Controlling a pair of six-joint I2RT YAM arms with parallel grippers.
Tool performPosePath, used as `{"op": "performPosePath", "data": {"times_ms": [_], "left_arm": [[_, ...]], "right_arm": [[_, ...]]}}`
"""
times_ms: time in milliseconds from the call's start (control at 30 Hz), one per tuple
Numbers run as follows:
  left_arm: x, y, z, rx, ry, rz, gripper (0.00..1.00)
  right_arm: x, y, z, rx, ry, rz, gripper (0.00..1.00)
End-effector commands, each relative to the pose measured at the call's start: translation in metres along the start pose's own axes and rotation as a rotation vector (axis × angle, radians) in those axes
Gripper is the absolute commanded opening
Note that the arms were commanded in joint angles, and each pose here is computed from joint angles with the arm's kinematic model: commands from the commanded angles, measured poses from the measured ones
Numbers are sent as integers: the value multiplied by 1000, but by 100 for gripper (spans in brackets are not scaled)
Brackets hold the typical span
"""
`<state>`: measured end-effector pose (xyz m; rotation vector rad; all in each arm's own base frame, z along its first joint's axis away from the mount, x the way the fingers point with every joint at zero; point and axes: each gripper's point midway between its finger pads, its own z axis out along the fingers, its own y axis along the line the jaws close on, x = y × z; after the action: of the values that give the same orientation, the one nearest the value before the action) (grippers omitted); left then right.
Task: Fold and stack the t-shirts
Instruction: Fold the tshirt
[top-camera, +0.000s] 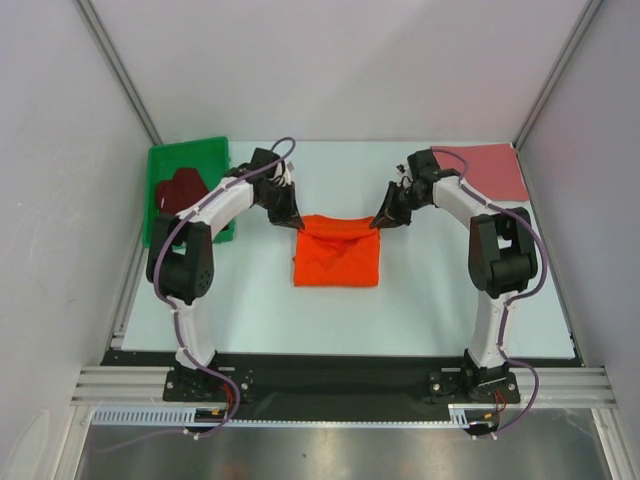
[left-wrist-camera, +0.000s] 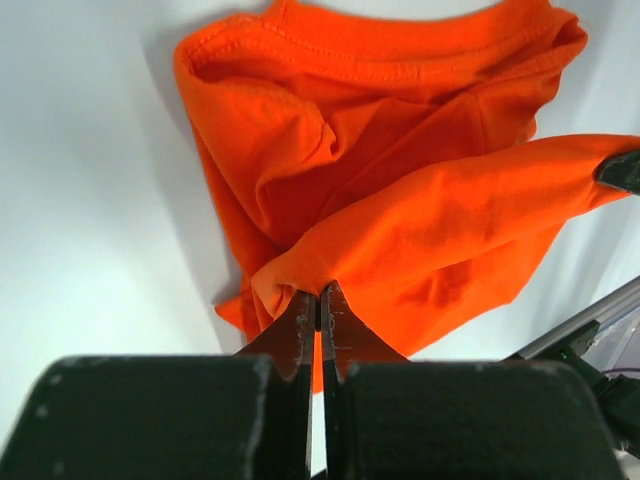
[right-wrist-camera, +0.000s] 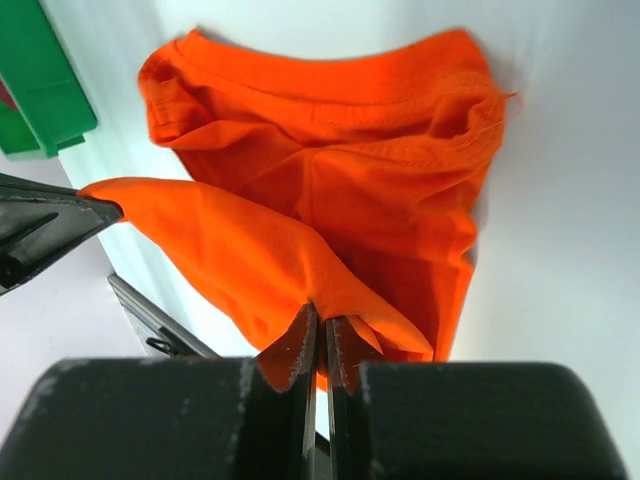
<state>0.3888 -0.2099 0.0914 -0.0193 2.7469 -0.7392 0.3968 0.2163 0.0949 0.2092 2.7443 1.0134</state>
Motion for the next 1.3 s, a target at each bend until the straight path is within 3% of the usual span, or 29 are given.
{"op": "performPosePath", "data": {"times_ms": [0, 333, 367, 433, 467, 500, 733, 867, 967, 1067, 1267], "left_arm": [[-29, -6, 2, 35, -60, 37, 0], [-63, 4, 22, 18, -84, 32, 1], [-68, 5, 24, 18, -99, 28, 10], [-76, 7, 26, 8, -113, 31, 18], [-80, 7, 24, -4, -129, 31, 31], [-88, 3, 20, 1, -151, 37, 35], [-122, -20, -44, -44, -312, 112, 58], [-105, -40, -88, 9, -353, 153, 53], [-65, -48, -79, 127, -273, 139, 43], [-11, -46, -61, 235, -183, 104, 34], [15, -56, -39, 399, -173, 53, 26]], "right_arm": [[-21, 6, -2, -35, -33, -33, 3], [-44, -9, 13, -27, -39, -6, 9], [-50, -16, 15, -21, -48, 2, 11], [-59, -19, 16, -19, -63, 13, 16], [-64, -24, 18, -15, -70, 20, 20], [-69, -28, 16, -10, -80, 33, 29], [-99, -14, -20, 7, -163, 9, 44], [-75, 9, -44, 57, -151, -86, 47], [-39, 34, -47, 70, -123, -164, 47], [0, 55, -32, 11, -76, -186, 43], [32, 73, 13, -117, -113, -150, 20]]}}
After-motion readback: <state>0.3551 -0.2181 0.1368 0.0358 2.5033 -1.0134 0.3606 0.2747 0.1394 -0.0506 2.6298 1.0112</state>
